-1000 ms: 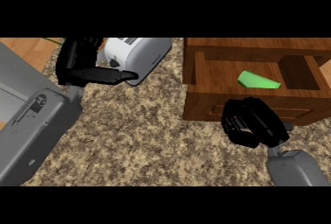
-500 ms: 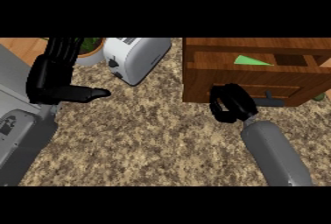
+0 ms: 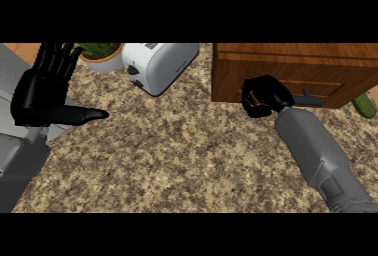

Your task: Pick up the cup, place it into the drawer and close the drawer

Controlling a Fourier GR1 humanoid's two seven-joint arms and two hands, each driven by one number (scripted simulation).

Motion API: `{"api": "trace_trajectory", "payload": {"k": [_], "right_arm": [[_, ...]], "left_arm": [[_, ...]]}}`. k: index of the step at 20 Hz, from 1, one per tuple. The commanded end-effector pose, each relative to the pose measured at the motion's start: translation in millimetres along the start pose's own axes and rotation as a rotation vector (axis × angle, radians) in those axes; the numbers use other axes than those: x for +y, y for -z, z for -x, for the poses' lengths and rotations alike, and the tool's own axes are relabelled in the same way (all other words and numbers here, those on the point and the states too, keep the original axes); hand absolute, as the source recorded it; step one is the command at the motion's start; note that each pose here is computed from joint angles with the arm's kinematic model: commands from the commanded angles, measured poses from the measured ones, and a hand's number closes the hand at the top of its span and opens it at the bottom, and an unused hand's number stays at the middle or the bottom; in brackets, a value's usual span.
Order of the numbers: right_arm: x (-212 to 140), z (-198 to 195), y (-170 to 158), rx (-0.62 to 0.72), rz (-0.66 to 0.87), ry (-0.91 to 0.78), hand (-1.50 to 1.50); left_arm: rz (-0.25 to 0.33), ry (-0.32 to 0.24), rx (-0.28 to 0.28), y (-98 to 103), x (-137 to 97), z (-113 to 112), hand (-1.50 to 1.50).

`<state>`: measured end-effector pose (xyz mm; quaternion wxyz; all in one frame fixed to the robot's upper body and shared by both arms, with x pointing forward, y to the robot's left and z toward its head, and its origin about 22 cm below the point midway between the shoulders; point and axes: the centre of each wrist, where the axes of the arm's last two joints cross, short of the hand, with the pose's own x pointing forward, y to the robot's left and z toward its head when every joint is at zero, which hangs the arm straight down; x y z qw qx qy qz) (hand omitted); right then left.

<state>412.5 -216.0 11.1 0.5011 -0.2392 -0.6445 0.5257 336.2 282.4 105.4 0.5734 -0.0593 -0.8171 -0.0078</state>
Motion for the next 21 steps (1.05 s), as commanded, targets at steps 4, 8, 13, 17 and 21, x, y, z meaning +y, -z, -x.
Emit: {"api": "trace_trajectory", "payload": {"k": [4,8,13,17,21], "right_arm": [[-29,30,-3,0.110,0.002,0.061,1.50],[-54,46,-11,0.092,0.021,0.084,1.50],[-67,40,-4,0.089,0.066,0.133,1.50],[-75,41,-4,0.076,0.093,0.162,1.50],[-72,50,-12,0.055,0.077,0.149,1.50]], "left_arm": [[0.050,-0.037,-0.002,-9,-1,2,-1.50],[0.058,-0.040,0.001,-5,2,3,-1.50],[0.095,-0.064,0.030,-14,-5,12,-1.50],[0.077,-0.063,0.018,-14,-7,17,-1.50],[0.088,-0.061,0.031,-15,-10,24,-1.50]]}}
